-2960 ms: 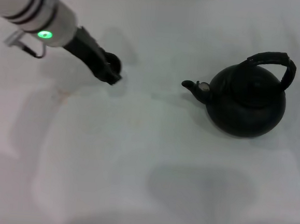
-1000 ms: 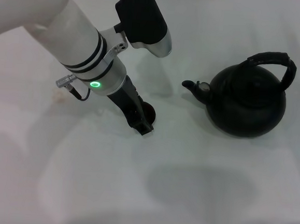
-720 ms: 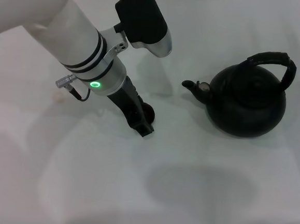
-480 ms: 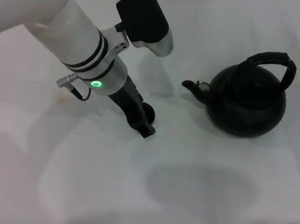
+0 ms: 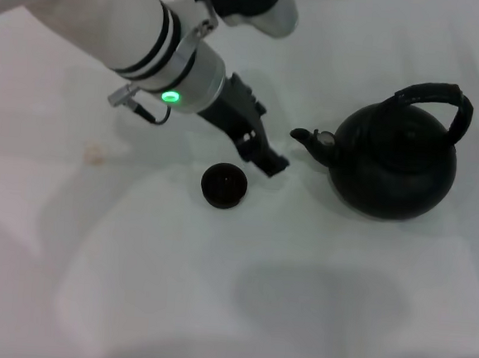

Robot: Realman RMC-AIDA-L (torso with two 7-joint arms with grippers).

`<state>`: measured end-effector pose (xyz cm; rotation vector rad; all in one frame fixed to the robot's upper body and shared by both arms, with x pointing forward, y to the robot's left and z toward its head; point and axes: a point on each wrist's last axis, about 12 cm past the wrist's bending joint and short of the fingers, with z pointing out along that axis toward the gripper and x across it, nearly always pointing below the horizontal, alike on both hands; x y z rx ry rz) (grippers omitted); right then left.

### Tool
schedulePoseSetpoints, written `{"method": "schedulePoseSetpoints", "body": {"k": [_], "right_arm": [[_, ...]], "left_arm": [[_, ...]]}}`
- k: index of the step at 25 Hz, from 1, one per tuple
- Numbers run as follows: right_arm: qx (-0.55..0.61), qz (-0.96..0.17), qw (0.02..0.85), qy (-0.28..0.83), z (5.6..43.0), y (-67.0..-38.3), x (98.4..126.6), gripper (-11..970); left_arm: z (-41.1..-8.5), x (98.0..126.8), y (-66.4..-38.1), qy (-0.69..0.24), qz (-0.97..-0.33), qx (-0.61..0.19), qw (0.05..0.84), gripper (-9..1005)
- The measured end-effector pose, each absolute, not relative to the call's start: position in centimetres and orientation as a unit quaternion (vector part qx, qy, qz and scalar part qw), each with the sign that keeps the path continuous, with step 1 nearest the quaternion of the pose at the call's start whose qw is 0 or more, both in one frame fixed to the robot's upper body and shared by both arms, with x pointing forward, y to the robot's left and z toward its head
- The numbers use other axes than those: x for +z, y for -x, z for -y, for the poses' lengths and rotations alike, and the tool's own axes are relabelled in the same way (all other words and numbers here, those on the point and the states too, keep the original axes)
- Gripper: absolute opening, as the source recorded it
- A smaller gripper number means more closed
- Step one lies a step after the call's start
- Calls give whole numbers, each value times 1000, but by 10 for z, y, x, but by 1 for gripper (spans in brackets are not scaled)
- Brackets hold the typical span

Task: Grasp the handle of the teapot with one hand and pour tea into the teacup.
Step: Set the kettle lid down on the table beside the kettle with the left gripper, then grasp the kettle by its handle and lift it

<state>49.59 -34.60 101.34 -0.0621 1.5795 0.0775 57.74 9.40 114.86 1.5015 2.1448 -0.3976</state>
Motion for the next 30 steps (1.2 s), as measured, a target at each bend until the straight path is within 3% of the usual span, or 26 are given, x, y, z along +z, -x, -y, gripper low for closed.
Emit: {"method": "schedulePoseSetpoints", "body": {"k": [11, 16, 25, 30], "right_arm": [[37, -709, 704, 29, 345, -497, 1014, 824], [36, -708, 705, 29, 345, -497, 1014, 823], [38, -705, 708, 28, 345, -498, 1016, 821], [37, -697, 715, 24, 346, -498, 1018, 820]], "left_arm": [[-104, 1173, -582, -535, -745, -234, 324, 878], [-131, 1177, -587, -480, -738, -281, 382, 877], [-204, 1143, -581, -298, -725, -340, 519, 878], [-235, 1120, -569, -219, -682, -357, 599, 877]]}}
